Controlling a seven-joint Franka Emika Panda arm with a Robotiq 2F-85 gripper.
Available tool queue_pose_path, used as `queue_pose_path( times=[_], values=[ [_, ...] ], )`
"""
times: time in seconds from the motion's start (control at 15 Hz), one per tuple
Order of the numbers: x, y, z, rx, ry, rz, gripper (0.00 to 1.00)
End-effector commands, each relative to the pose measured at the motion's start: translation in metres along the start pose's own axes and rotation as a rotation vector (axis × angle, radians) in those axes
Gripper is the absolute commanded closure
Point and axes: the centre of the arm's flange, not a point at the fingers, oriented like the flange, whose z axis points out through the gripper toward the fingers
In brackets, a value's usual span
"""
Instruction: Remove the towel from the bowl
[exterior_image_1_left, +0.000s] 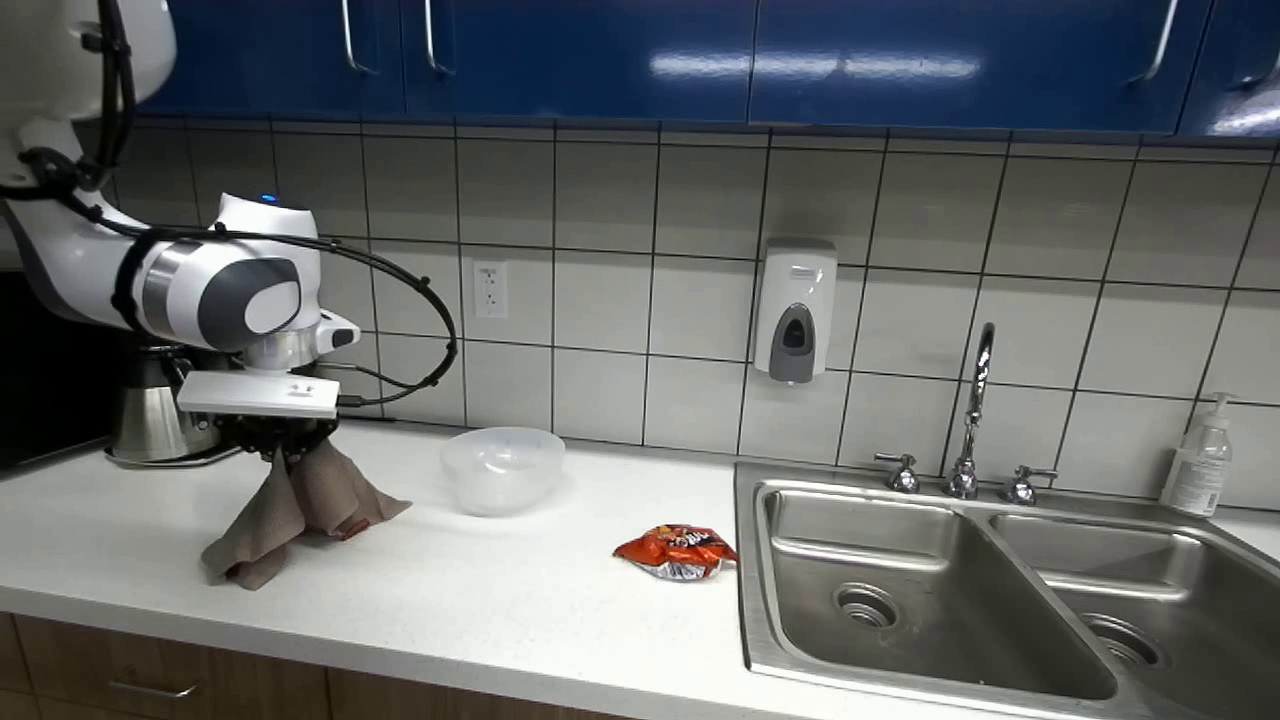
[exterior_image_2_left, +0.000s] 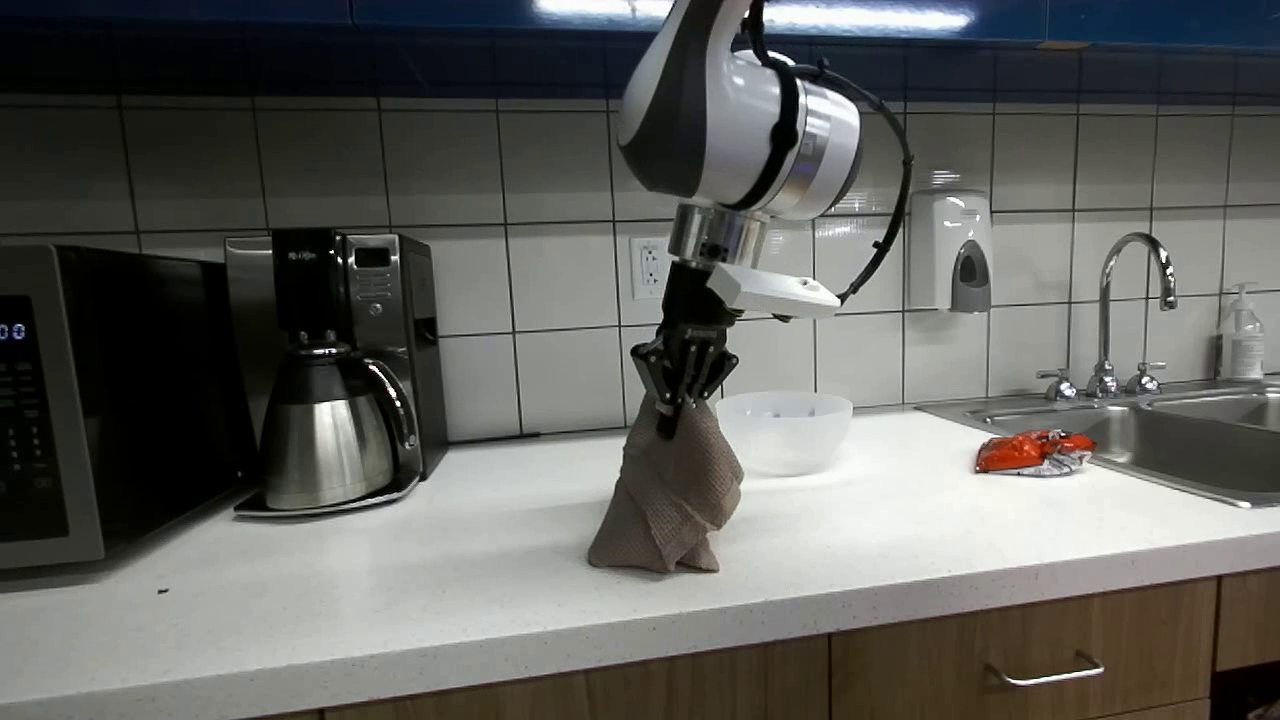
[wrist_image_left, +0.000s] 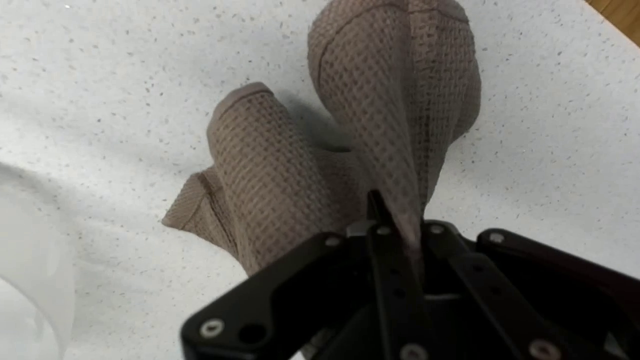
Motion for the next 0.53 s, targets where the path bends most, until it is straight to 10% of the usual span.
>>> queue_pose_path(
  times=[0.0, 0.47],
  values=[
    [0.001, 0.01, 0.002, 0.023, -0.01, -0.001, 0.64],
    [0.003, 0.013, -0.009, 0.017, 0.007, 0.014, 0.1]
  ],
)
